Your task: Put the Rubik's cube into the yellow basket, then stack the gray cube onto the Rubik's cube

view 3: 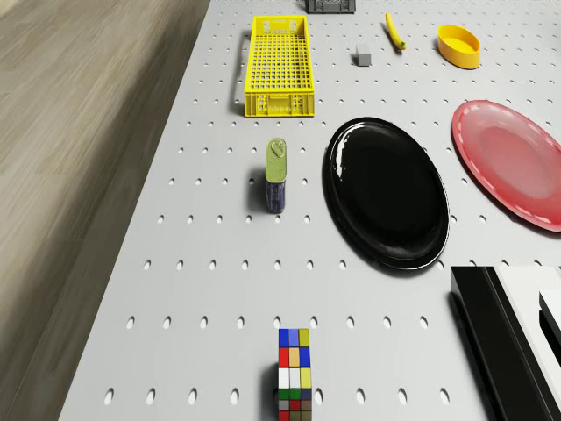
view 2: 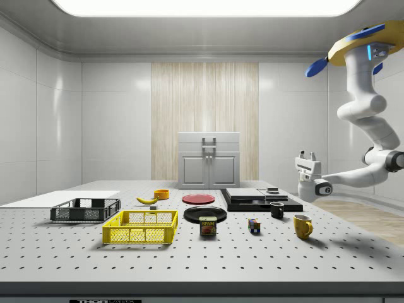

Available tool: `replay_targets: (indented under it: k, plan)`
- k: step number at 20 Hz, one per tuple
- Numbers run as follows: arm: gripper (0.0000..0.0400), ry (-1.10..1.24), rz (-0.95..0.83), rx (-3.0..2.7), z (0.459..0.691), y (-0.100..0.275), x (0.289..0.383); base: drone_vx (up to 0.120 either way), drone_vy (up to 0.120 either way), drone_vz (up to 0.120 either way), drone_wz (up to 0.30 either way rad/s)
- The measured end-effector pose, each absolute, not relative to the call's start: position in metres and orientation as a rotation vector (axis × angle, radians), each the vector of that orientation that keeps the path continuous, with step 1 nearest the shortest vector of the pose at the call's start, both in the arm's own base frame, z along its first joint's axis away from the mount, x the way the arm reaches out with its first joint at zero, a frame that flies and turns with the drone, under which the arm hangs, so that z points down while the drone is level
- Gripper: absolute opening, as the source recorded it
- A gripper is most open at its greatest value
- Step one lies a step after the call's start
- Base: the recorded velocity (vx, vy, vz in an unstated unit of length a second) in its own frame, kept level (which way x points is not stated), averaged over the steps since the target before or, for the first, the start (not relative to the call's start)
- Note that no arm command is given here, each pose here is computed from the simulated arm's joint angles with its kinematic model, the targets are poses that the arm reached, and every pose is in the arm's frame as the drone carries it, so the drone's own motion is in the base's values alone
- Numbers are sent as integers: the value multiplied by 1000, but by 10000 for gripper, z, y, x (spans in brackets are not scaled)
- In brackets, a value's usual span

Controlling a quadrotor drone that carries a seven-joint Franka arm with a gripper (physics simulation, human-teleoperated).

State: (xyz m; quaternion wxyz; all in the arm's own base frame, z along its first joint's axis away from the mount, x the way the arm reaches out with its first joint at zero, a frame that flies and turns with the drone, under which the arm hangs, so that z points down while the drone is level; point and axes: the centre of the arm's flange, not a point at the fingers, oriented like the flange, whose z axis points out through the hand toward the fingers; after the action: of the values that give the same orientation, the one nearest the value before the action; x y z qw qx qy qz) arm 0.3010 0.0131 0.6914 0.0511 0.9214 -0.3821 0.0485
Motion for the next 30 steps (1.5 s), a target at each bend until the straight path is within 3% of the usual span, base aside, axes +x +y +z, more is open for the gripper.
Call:
replay_targets:
  k: [6,10,13,16,19,22,30]
  plan:
    - [400,-1081,268,2602,6857,350,3007,120,0,0,0]
    - [400,-959,409,2303,6691,632,3010,120,0,-80,0]
    - [400,-812,539,1942,6389,874,3019,120,0,-67,0]
    - [400,-622,660,1475,5911,987,3034,120,0,0,0]
    - [400,-427,738,999,5435,856,3051,120,0,-120,0]
    - [400,-271,773,620,5138,599,3062,120,0,-120,0]
    - [400,-70,786,151,4936,155,3066,120,-40,-120,0]
